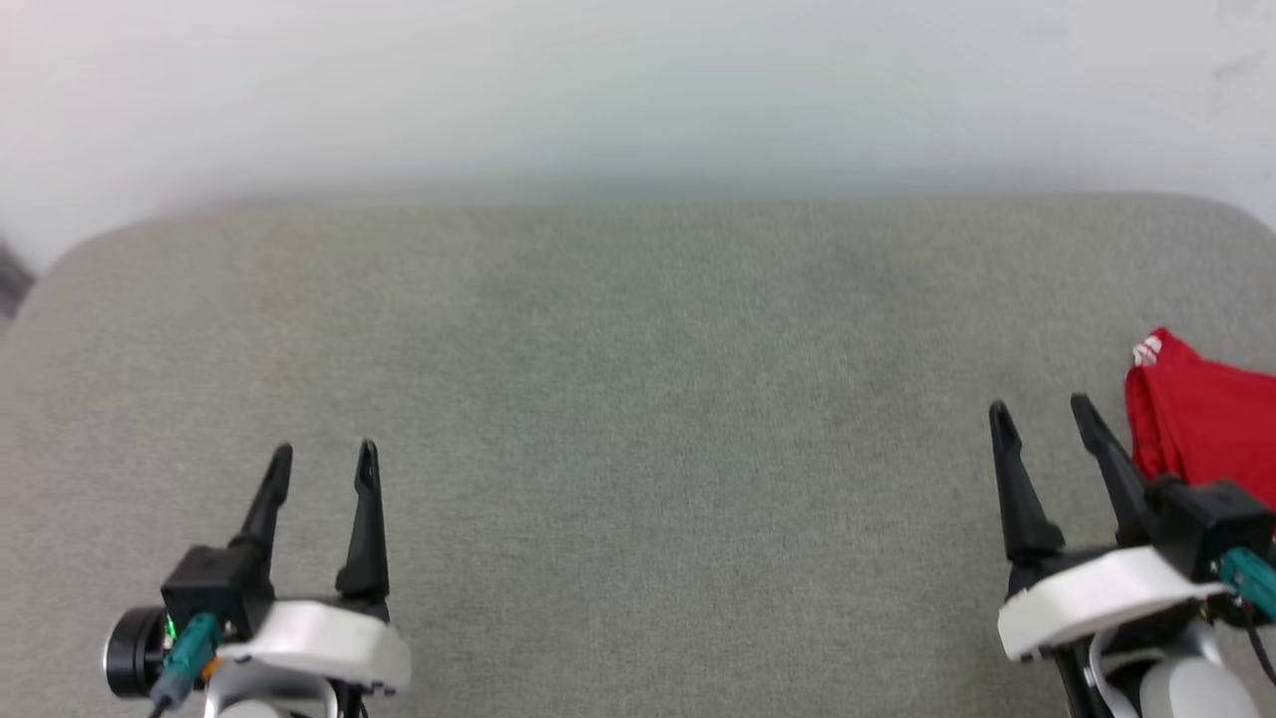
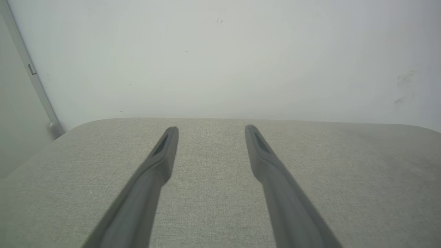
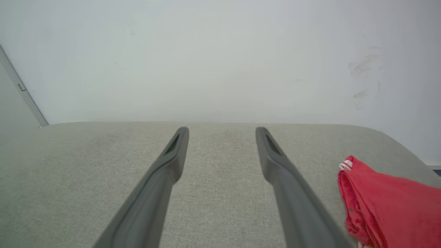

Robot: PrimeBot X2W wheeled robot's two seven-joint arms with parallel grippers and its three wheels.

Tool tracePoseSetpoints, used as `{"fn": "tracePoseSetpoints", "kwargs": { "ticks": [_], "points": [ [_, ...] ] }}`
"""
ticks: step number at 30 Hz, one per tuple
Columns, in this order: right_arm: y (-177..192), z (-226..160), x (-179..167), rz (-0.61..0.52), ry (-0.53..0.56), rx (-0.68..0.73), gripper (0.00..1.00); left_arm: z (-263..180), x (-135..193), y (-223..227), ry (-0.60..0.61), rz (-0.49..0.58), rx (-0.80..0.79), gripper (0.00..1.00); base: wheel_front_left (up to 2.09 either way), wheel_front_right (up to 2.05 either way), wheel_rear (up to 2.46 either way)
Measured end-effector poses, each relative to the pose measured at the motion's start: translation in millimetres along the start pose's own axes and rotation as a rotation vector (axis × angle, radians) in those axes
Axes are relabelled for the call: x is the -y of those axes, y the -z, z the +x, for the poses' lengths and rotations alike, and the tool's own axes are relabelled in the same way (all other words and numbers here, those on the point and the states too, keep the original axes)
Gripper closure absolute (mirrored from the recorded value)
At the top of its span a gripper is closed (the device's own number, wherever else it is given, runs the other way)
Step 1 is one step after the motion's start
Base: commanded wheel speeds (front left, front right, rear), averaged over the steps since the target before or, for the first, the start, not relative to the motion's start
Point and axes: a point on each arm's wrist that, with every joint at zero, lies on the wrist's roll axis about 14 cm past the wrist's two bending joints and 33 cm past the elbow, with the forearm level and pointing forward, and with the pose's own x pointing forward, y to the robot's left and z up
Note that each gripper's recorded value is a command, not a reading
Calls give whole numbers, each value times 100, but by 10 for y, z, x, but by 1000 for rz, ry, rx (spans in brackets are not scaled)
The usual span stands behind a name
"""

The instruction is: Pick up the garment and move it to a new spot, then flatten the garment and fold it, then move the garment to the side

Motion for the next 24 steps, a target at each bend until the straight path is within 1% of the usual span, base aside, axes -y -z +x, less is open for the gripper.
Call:
{"fn": "tracePoseSetpoints", "kwargs": {
  "ticks": [5,10,24],
  "points": [
    [-101,-246,-76,-3,-14,0,0,-220,-39,-31,-6,11,2,0,0,0,0],
    [-146,-400,-87,3,-11,-4,0,-298,-8,-21,2,9,-2,0,0,0,0],
    [-164,-420,-81,11,-7,-1,0,-305,58,71,23,9,-28,0,0,0,0]
  ]
}}
